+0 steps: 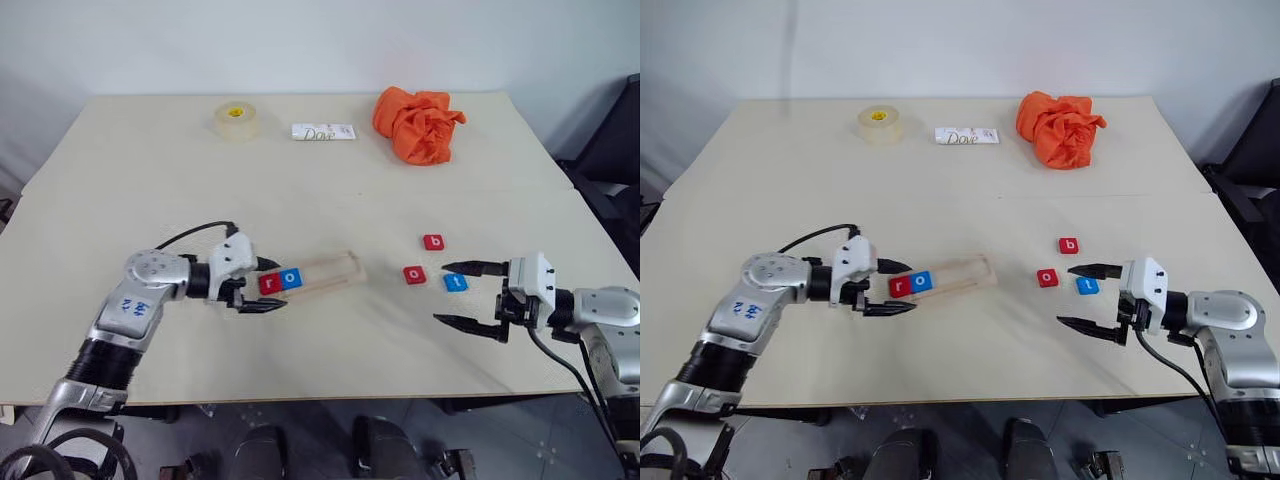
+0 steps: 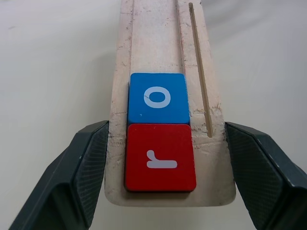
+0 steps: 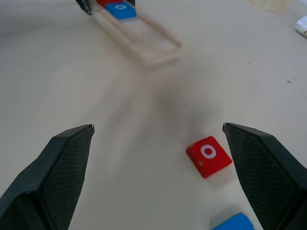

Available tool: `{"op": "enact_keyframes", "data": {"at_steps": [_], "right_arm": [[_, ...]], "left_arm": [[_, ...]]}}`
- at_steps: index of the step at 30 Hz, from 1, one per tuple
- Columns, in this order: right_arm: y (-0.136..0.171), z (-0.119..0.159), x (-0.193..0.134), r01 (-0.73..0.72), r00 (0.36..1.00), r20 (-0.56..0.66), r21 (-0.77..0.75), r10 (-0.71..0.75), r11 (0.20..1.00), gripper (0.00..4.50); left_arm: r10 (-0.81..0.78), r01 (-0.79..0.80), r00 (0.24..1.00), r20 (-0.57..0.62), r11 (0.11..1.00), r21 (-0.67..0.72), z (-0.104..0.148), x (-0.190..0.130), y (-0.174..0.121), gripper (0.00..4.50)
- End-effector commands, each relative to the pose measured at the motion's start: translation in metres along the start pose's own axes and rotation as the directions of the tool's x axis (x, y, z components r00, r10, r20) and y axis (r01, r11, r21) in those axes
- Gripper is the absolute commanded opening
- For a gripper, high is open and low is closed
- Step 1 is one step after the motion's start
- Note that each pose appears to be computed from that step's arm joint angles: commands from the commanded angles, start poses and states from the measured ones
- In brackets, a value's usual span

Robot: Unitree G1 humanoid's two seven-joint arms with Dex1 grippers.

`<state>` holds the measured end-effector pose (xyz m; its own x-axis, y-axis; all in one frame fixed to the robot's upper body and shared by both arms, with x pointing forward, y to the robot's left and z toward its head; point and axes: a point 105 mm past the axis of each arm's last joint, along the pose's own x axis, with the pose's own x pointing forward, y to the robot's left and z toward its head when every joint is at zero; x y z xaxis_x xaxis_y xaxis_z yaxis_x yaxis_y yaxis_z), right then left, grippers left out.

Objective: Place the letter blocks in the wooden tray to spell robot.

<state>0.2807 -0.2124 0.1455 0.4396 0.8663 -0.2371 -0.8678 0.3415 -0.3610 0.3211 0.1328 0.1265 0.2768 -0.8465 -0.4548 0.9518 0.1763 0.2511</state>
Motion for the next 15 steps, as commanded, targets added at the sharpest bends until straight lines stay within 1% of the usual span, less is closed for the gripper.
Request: {"op": "enact_keyframes", "data": {"at_steps": [1, 7, 13, 14, 15], "right_arm": [[-0.002, 0.013, -0.007, 0.045, 0.999, 0.018, -0.051, -0.044, 0.998, 4.5], [0.006, 0.011, -0.016, 0.093, 0.996, -0.005, -0.038, -0.093, 0.995, 4.5], [0.006, 0.013, -0.017, 0.11, 0.994, -0.009, -0.038, -0.11, 0.993, 4.5], [0.006, 0.013, -0.017, 0.111, 0.994, -0.01, -0.038, -0.112, 0.993, 4.5], [0.005, 0.013, -0.017, 0.114, 0.993, -0.01, -0.039, -0.114, 0.993, 4.5]], "left_arm": [[-0.044, 0.044, 0.999, 0.007, 0.997, 0.062, 0.007, 0.008, -0.002, 3.4], [-0.095, 0.094, 0.995, 0.011, 0.993, 0.078, 0.011, 0.028, -0.012, 3.4], [-0.112, 0.113, 0.994, -0.009, 0.99, 0.079, 0.008, 0.036, -0.015, 3.4], [-0.116, 0.116, 0.993, -0.012, 0.99, 0.078, 0.008, 0.037, -0.016, 4.12], [-0.121, 0.121, 0.993, -0.008, 0.989, 0.079, 0.008, 0.038, -0.018, 4.37]]}}
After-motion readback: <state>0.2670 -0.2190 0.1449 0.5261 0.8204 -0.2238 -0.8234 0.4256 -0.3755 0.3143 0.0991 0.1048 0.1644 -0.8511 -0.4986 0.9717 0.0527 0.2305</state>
